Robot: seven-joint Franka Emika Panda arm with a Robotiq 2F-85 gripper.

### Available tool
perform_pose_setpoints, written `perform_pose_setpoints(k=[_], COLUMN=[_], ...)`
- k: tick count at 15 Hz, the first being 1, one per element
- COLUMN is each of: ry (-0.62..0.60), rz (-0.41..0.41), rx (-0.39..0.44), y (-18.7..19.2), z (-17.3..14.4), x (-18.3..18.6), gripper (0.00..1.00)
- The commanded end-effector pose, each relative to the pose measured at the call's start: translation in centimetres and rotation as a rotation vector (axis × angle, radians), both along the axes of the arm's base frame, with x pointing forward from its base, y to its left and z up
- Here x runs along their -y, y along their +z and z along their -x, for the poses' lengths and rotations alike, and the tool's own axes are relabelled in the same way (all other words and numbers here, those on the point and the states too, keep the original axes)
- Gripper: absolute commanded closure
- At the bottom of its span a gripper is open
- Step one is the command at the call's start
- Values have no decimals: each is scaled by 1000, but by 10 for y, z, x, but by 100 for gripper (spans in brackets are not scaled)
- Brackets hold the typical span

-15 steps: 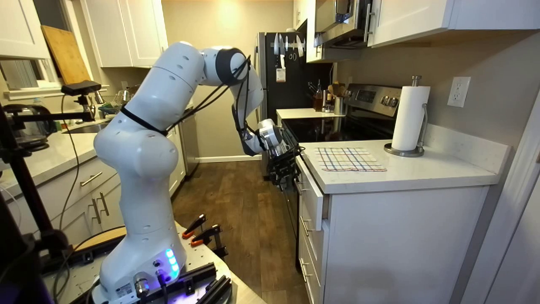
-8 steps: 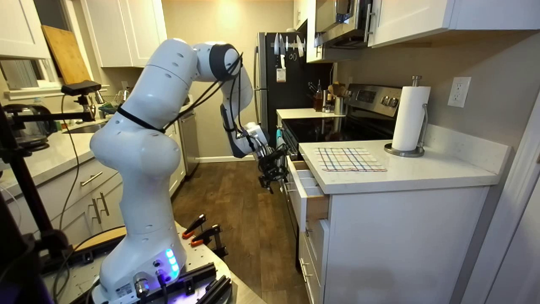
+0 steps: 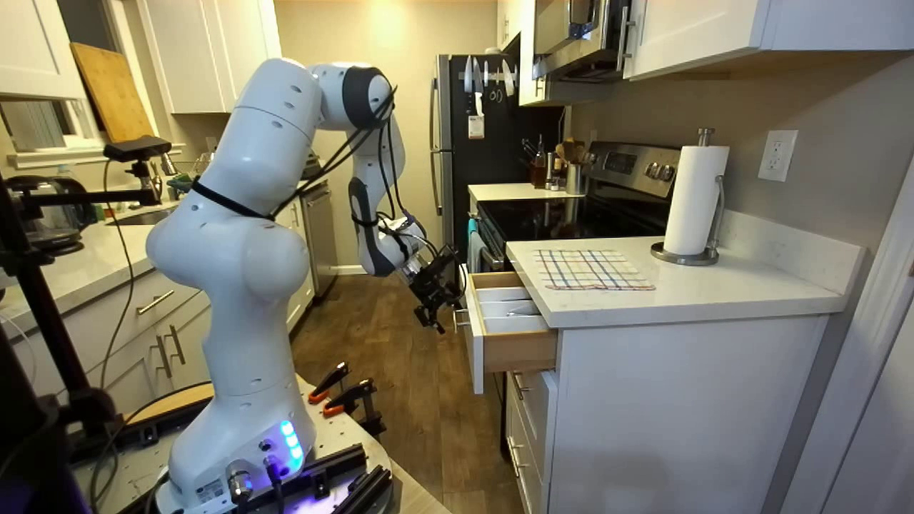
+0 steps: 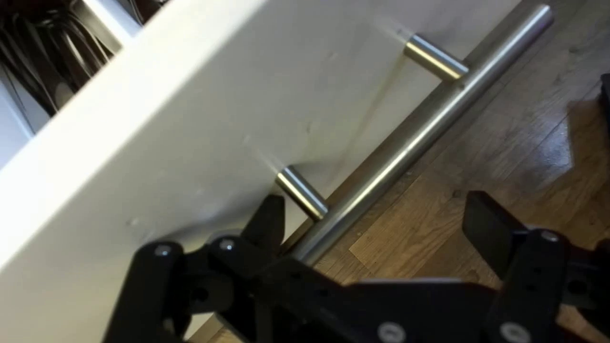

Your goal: Open the first top drawer

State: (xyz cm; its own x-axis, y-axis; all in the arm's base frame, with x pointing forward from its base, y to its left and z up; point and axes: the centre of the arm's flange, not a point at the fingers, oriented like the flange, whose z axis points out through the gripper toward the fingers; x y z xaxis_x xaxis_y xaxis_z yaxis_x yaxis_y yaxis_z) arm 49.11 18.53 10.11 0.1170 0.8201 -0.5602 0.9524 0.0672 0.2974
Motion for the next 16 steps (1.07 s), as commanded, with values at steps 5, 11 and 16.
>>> perform_pose_setpoints(k=[5,11,16], ry=[197,157,133], rz=[-194,-417,-607], rx=[153,231,297], y=[3,19,55], z=[26,25,20], x=[15,30,25], gripper=[0,0,0])
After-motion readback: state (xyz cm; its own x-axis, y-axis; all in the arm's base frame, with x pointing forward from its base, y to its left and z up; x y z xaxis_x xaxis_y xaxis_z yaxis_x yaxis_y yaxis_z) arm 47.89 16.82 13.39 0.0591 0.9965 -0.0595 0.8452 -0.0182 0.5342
